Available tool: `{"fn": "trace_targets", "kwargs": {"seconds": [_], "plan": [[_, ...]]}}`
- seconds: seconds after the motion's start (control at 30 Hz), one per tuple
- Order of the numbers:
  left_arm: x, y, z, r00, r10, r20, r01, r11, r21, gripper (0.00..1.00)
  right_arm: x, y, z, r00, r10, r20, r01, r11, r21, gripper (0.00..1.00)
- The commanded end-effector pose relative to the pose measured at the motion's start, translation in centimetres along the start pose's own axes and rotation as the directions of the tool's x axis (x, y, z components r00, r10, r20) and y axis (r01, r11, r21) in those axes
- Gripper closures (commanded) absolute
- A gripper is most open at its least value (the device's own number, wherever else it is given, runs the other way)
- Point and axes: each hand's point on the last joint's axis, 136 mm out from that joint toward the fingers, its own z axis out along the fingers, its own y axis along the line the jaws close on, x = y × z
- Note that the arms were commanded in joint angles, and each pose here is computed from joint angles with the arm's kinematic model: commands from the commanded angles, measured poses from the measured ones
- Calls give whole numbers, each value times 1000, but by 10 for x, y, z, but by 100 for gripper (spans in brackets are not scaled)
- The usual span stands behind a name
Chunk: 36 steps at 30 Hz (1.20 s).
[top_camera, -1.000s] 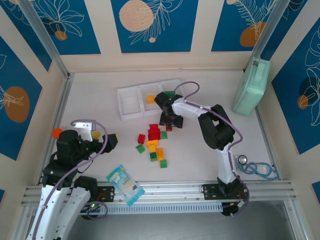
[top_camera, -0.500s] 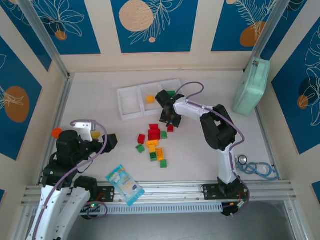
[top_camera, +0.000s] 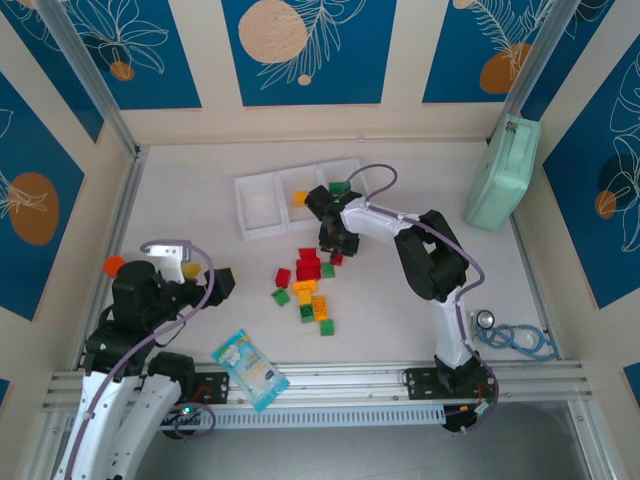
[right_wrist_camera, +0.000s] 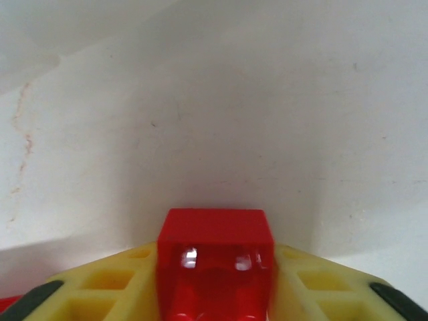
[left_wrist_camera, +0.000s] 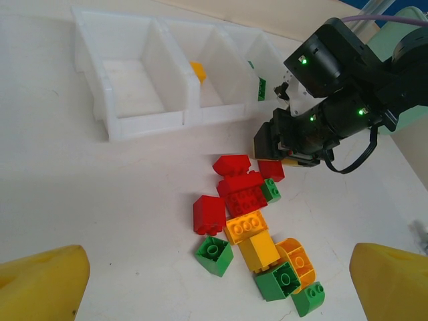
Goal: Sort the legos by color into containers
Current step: Pick up the lego from the center of the table, then place the lego in the container.
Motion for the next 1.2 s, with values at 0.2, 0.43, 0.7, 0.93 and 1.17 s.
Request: {"fn": "trace_targets", "kwargs": {"seconds": [0.2,0.43,0.7,0.93,1.17], "plan": [[-2,-5,-1,1000,16,17,-17,1000,23,1,-24,23,-70,978,-142,151,151,987,-46,78],[-3,-4,-2,1000,19,22,-19,1000,20,1,-45,90,-152,889,-246,385,354,904,-239,80],[-6,-4,-7,999,24,43,-25,1000,7,0,-53,193,-167,793,-381,476,583,701,-411,81],[-10,-3,-15,995,38,91,-38,999,-8,1,-57,234,-137,747,-460,481,656,628,-418,81],[-10,-3,-16,995,42,95,-41,999,-6,1,-57,248,-104,739,-484,469,670,605,-430,78]]}}
